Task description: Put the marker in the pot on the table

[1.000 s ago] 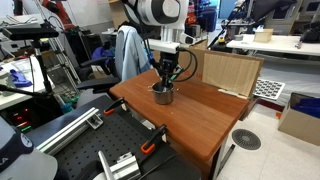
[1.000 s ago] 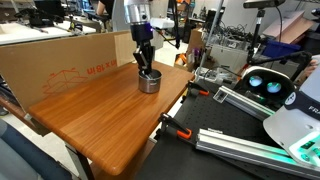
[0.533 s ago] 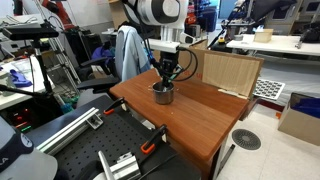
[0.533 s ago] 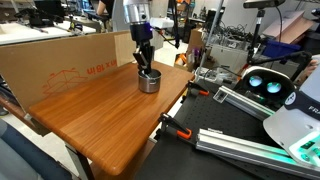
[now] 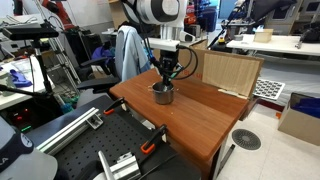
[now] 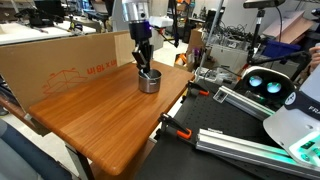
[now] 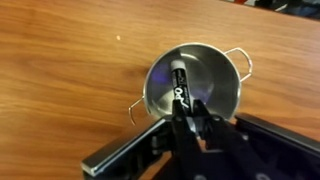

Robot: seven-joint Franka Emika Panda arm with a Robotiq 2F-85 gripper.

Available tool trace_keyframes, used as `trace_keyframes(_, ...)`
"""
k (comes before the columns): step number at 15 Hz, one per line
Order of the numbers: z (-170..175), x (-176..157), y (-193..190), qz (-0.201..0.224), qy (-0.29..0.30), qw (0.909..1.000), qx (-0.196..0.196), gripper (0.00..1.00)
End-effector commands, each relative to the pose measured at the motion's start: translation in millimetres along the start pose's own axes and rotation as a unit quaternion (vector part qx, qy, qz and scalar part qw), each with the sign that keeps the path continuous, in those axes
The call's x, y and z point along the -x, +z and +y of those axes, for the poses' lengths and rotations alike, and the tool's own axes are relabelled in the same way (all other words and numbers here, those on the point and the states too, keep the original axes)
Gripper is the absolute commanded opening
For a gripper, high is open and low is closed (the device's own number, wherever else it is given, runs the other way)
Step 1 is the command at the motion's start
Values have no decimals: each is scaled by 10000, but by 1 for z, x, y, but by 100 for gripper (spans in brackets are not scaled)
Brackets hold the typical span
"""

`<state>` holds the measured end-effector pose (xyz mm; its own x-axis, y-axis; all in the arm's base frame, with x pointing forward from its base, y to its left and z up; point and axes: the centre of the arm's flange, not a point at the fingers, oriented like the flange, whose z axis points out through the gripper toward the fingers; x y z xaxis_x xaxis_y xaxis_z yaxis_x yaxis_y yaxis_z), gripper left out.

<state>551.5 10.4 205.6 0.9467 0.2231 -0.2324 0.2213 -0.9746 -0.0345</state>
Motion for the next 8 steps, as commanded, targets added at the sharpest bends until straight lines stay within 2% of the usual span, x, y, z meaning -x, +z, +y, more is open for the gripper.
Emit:
trace_keyframes(1, -1, 9, -17, 263, 94, 9996, -7, 4)
trace_keyframes(5, -3, 18, -46, 505, 167, 9986, -57, 4)
trace_keyframes(8, -11, 29, -77, 970, 262, 9947, -240, 4)
